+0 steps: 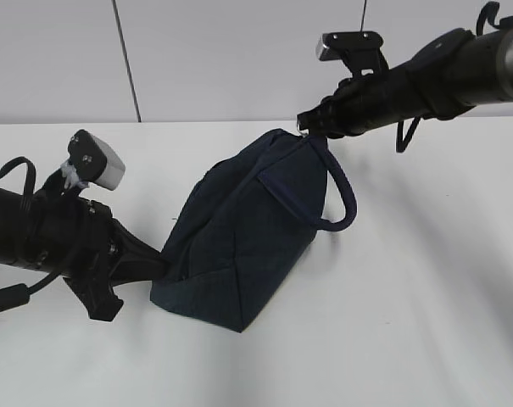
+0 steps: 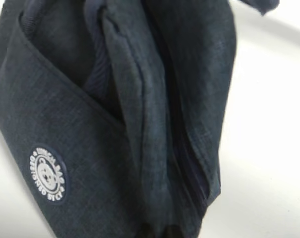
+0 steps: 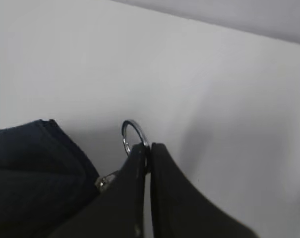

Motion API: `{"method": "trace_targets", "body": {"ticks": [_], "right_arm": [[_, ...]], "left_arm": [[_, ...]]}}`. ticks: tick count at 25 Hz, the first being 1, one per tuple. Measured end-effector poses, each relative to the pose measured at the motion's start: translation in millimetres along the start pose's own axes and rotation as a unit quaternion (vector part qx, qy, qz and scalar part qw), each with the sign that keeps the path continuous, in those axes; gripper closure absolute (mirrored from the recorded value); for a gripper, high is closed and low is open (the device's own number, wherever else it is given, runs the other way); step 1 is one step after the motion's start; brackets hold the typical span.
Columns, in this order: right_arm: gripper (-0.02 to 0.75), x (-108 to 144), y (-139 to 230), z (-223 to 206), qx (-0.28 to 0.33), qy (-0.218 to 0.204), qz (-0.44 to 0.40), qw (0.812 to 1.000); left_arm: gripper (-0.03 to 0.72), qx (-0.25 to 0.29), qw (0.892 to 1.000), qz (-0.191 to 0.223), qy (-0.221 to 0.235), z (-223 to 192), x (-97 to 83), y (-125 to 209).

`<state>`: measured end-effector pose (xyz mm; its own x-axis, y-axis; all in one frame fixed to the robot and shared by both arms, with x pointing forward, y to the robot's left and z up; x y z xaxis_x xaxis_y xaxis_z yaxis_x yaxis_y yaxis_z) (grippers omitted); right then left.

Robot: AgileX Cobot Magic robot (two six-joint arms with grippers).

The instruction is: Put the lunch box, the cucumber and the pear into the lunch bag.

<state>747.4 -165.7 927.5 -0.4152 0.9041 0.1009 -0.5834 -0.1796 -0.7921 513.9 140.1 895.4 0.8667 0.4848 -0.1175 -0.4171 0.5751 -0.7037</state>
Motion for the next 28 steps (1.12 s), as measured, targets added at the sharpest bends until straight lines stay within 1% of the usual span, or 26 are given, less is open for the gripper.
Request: {"method": "trace_targets", "body": {"ticks": [3, 7, 8, 9, 10, 11, 12, 14, 16, 17, 18, 20, 21, 23, 24, 26, 28], "right_arm": [[0.738, -4, 11, -9, 0.015, -0.006, -0.009, 1.000], [0.738, -4, 11, -9, 0.015, -0.009, -0.015, 1.000], [0.731, -3, 9, -9, 0.014, -0.014, -0.016, 1.000], [0.703, -3, 8, -8, 0.014, -0.020, -0.016, 1.000], [0.664, -3, 4, -7, 0.011, -0.021, -0.015, 1.000], [0.594, -5, 1, -6, 0.007, -0.020, -0.015, 1.000], [0.496, -6, -7, -1, -0.002, -0.020, -0.014, 1.000], [0.344, -5, -21, 11, -0.018, -0.020, -0.007, 1.000], [0.251, -1, -38, 28, -0.038, -0.023, 0.000, 0.999], [0.238, 2, -44, 34, -0.043, -0.029, 0.003, 0.999], [0.228, 8, -53, 46, -0.051, -0.040, 0.012, 0.998], [0.223, 22, -61, 63, -0.051, -0.072, 0.025, 0.996], [0.223, 29, -63, 70, -0.047, -0.090, 0.029, 0.994], [0.223, 47, -62, 84, -0.027, -0.142, 0.031, 0.989], [0.223, 53, -62, 91, -0.019, -0.158, 0.025, 0.987], [0.223, 61, -56, 99, 0.013, -0.183, 0.010, 0.983], [0.223, 67, -49, 107, 0.046, -0.196, 0.003, 0.979]], "left_arm": [[0.685, 0.001, 1.000, 0.000, -0.002, 0, 0.3, 0], [0.685, 0.001, 1.000, 0.000, -0.003, 0, 0.7, 0], [0.685, 0.001, 1.000, 0.002, -0.003, 0, 0.7, 0], [0.680, 0.001, 1.000, 0.003, -0.003, 0, 0.7, 0], [0.667, 0.001, 1.000, 0.005, -0.003, 0, 0.6, 0], [0.650, 0.003, 1.000, 0.009, -0.002, 0, -0.2, 2], [0.619, 0.003, 1.000, 0.013, -0.003, 0, -0.6, 2], [0.536, 0.001, 1.000, 0.014, -0.012, 4, 0.2, 0], [0.428, 0.000, 1.000, 0.019, -0.023, 8, 0.9, -1], [0.383, -0.005, 0.999, 0.021, -0.027, 11, 0.5, -4], [0.355, -0.011, 0.999, 0.023, -0.031, 15, -0.7, -7], [0.322, -0.026, 0.999, 0.026, -0.039, 25, -2.9, -15], [0.316, -0.036, 0.998, 0.026, -0.046, 31, -3.8, -20], [0.309, -0.053, 0.996, 0.031, -0.066, 43, -4.2, -29], [0.307, -0.063, 0.994, 0.031, -0.078, 49, -4.0, -34], [0.306, -0.082, 0.991, 0.033, -0.099, 62, -4.7, -42], [0.306, -0.096, 0.989, 0.032, -0.110, 71, -6.6, -48]]}}
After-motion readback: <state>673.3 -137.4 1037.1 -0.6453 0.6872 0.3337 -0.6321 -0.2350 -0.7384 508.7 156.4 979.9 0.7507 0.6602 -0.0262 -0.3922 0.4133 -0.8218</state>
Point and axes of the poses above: a point on each arm's last joint axis where the gripper is mounted, z pointing back along that axis away from the gripper, x along the wrist's bending axis when the last joint is at zero, y = z × x, the point moved 6 cm from there along -z, pointing out along that axis toward the gripper
